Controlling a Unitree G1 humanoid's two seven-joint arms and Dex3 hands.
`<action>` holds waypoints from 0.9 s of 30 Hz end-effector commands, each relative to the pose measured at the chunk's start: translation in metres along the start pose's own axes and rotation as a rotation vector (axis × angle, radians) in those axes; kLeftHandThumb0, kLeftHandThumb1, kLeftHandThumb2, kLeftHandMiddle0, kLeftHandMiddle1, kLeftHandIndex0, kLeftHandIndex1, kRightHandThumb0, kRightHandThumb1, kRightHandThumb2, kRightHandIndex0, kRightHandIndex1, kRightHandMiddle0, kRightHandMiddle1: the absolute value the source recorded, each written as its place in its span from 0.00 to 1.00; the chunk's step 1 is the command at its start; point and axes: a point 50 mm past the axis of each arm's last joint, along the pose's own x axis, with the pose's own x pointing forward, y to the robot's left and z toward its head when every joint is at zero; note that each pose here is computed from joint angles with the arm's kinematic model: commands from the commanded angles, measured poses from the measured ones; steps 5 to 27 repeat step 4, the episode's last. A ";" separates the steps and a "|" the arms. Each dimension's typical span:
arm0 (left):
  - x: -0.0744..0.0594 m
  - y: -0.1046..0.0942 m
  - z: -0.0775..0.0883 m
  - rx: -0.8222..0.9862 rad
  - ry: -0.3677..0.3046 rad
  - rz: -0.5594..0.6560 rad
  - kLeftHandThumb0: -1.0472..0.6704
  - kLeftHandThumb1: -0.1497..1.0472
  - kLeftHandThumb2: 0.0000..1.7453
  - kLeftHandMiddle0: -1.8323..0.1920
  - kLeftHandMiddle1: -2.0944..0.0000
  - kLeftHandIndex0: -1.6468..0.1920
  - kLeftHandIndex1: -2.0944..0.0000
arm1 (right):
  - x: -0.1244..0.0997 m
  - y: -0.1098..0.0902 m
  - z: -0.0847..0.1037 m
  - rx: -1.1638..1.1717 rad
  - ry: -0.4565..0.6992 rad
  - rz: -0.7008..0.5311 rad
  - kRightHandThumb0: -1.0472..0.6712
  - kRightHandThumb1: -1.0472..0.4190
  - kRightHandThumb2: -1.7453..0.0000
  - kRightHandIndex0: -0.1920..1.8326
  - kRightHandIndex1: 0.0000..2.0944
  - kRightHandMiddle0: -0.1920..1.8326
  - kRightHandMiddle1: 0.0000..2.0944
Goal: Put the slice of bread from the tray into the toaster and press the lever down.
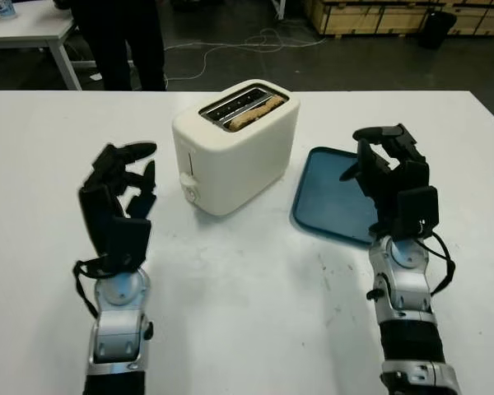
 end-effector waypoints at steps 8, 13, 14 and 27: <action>0.004 -0.006 0.004 -0.017 -0.047 0.007 0.36 0.89 0.22 0.62 0.25 0.57 0.46 | -0.003 0.001 -0.002 0.005 -0.015 -0.006 0.34 0.09 0.84 0.57 0.58 0.58 0.34; 0.004 -0.006 0.004 -0.017 -0.047 0.007 0.36 0.89 0.22 0.62 0.25 0.57 0.46 | -0.003 0.001 -0.002 0.005 -0.015 -0.006 0.34 0.09 0.84 0.57 0.58 0.58 0.34; 0.004 -0.006 0.004 -0.017 -0.047 0.007 0.36 0.89 0.22 0.62 0.25 0.57 0.46 | -0.003 0.001 -0.002 0.005 -0.015 -0.006 0.34 0.09 0.84 0.57 0.58 0.58 0.34; 0.004 -0.006 0.004 -0.017 -0.047 0.007 0.36 0.89 0.22 0.62 0.25 0.57 0.46 | -0.003 0.001 -0.002 0.005 -0.015 -0.006 0.34 0.09 0.84 0.57 0.58 0.58 0.34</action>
